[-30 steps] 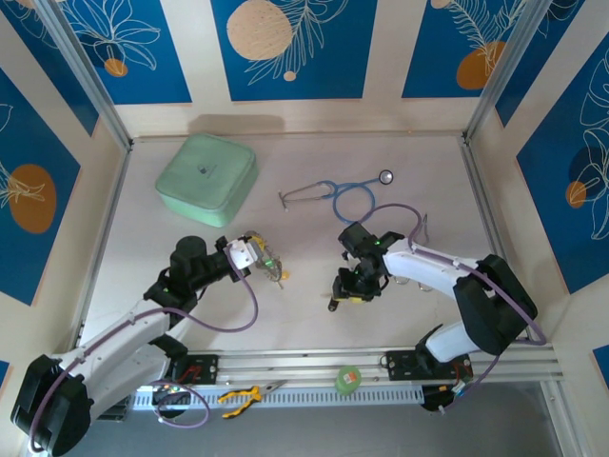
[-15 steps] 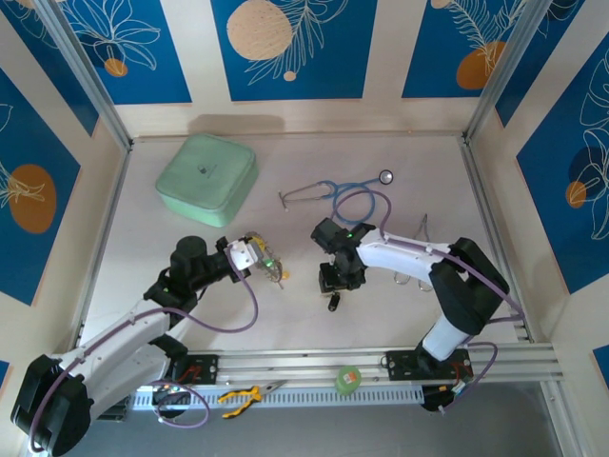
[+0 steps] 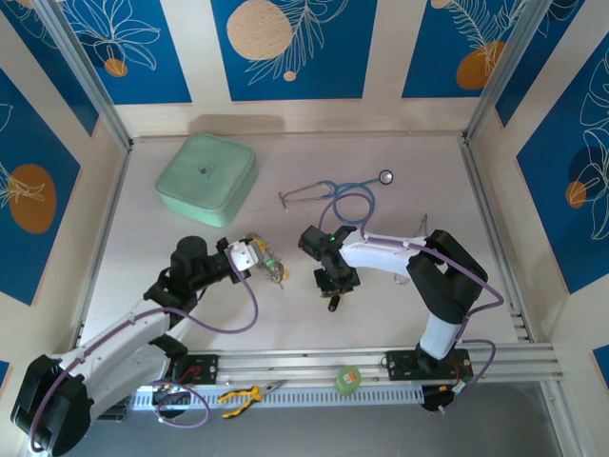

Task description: Put the keys on the keyring

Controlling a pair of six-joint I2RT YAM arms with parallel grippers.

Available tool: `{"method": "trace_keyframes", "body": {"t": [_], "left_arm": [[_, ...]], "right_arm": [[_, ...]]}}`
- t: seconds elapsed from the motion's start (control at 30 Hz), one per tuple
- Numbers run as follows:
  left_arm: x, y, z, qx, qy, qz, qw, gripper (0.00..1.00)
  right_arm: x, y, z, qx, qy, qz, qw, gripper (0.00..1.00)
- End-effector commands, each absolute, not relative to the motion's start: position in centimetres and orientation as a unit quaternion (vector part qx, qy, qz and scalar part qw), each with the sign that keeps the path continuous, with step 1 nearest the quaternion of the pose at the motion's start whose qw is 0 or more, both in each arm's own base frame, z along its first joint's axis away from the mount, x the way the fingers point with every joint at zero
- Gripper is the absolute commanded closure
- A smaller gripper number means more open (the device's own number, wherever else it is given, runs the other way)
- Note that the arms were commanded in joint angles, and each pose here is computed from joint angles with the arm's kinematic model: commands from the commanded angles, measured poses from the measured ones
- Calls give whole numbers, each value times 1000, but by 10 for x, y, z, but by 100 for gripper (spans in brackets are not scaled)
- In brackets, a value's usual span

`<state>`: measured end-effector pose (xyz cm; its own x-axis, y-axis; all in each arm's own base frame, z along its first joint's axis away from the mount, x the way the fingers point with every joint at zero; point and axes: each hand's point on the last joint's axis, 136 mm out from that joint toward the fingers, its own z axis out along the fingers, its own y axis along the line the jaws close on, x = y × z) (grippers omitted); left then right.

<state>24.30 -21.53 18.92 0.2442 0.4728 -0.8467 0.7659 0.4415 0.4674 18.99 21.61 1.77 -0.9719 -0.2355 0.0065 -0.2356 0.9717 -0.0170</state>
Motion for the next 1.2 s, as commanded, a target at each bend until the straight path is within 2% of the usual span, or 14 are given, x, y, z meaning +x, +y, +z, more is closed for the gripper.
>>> {"method": "trace_keyframes", "body": {"t": [0.0,0.1,0.47,0.8,0.87,1.0,1.17], "left_arm": [[241,-222,210,521,575,-127,618,100],[241,-223,210,522,573,-127,619,100],[240,-222,211,522,573,-126,619,100],[240,-222,210,523,574,-127,617,100],[240,-222,210,523,575,-127,616,100],[240,-222,209,519,580,-131,614,100],[235,-223,213,497,594,-164,611,100]], "right_arm": [[188,209,22,118,-992,39,3,74],[188,208,23,120,-992,42,1,78],[187,208,25,128,-990,52,-2,83],[188,208,29,135,-989,57,-9,100],[189,207,31,141,-988,54,-13,100],[195,215,42,170,-984,21,-47,100],[204,246,74,221,-961,-102,-128,100]]}}
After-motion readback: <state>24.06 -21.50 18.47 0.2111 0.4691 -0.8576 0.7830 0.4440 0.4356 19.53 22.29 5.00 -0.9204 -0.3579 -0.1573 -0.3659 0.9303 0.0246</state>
